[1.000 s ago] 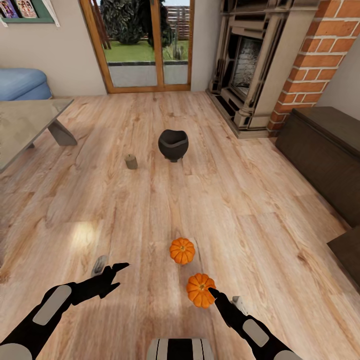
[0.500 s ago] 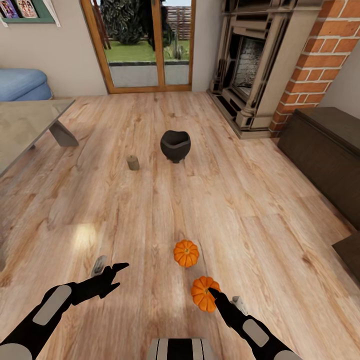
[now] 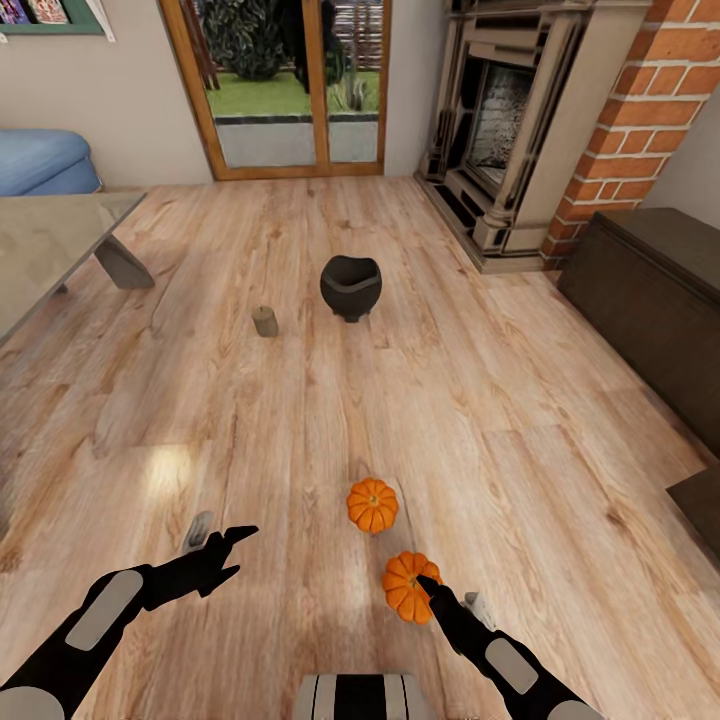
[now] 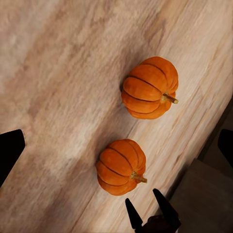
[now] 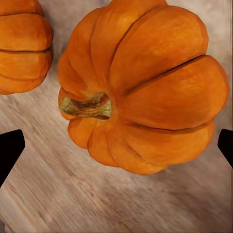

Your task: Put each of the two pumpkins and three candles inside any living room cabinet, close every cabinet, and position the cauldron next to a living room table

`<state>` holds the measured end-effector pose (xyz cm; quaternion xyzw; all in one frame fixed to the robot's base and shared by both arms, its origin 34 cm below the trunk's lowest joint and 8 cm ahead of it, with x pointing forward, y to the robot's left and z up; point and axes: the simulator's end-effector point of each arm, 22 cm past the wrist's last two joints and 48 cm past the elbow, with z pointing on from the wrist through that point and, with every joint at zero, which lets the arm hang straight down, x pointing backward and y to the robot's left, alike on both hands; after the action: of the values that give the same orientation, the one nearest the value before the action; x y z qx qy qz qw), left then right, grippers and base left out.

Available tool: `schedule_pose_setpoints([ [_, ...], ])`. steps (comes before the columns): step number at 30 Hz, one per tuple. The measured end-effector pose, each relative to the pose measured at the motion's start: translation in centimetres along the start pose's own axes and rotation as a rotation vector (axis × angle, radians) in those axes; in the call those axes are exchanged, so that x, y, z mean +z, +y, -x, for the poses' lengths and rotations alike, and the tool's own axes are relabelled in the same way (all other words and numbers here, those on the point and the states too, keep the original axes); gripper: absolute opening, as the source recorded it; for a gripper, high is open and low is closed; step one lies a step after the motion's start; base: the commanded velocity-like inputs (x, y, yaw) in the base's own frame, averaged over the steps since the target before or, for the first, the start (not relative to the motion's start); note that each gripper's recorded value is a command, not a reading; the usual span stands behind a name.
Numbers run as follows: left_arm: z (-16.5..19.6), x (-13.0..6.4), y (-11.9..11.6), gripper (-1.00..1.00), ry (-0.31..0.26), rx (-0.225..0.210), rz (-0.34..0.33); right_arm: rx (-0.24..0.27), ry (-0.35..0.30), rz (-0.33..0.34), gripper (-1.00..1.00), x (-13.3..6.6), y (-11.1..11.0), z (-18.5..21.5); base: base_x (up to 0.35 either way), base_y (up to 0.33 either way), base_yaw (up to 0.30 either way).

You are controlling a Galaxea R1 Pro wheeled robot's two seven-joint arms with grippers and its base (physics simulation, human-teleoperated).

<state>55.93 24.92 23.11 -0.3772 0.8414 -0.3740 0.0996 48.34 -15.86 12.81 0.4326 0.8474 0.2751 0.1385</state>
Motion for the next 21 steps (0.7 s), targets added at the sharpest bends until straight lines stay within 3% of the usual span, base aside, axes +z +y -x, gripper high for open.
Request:
schedule_pose_setpoints([
  [21, -0.5, 0.8, 1.8, 1.0, 0.016, -0.02, 0.026, 0.015, 0.019, -0.035, 1.0, 0.6, -2.0, -0.9, 0.0, 0.0, 0.0],
])
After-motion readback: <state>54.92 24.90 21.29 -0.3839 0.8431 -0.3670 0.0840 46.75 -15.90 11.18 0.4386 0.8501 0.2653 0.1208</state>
